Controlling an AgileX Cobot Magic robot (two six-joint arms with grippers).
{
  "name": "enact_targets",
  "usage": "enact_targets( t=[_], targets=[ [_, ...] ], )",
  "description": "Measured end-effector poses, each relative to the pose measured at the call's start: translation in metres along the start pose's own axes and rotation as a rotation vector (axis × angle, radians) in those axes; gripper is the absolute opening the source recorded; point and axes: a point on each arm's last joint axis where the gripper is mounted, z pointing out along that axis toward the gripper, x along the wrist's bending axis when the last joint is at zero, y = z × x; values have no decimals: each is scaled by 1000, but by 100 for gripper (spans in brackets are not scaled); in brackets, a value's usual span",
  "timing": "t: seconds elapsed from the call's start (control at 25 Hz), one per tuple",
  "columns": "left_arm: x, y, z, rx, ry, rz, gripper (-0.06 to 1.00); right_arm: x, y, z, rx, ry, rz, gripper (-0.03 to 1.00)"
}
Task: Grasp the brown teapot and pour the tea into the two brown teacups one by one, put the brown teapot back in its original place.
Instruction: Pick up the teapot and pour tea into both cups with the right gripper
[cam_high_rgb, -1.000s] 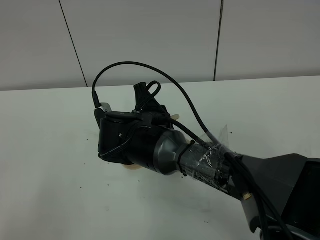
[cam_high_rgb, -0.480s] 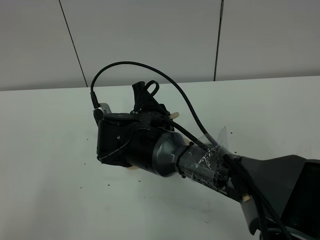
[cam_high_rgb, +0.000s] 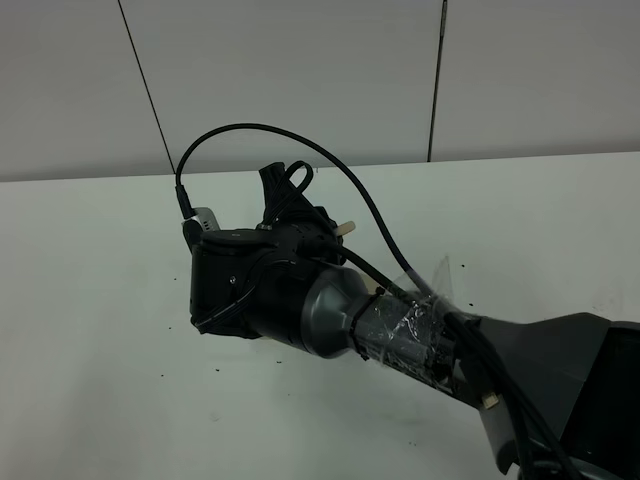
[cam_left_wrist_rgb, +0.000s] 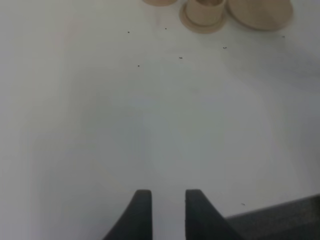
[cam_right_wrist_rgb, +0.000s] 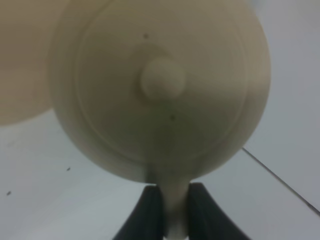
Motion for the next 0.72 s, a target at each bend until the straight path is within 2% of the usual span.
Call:
enact_targets(
  t=[0.72],
  targets=[
    [0,0,0,0,0,0,24,-1,4,-8,18,-47,-42,9]
  ],
)
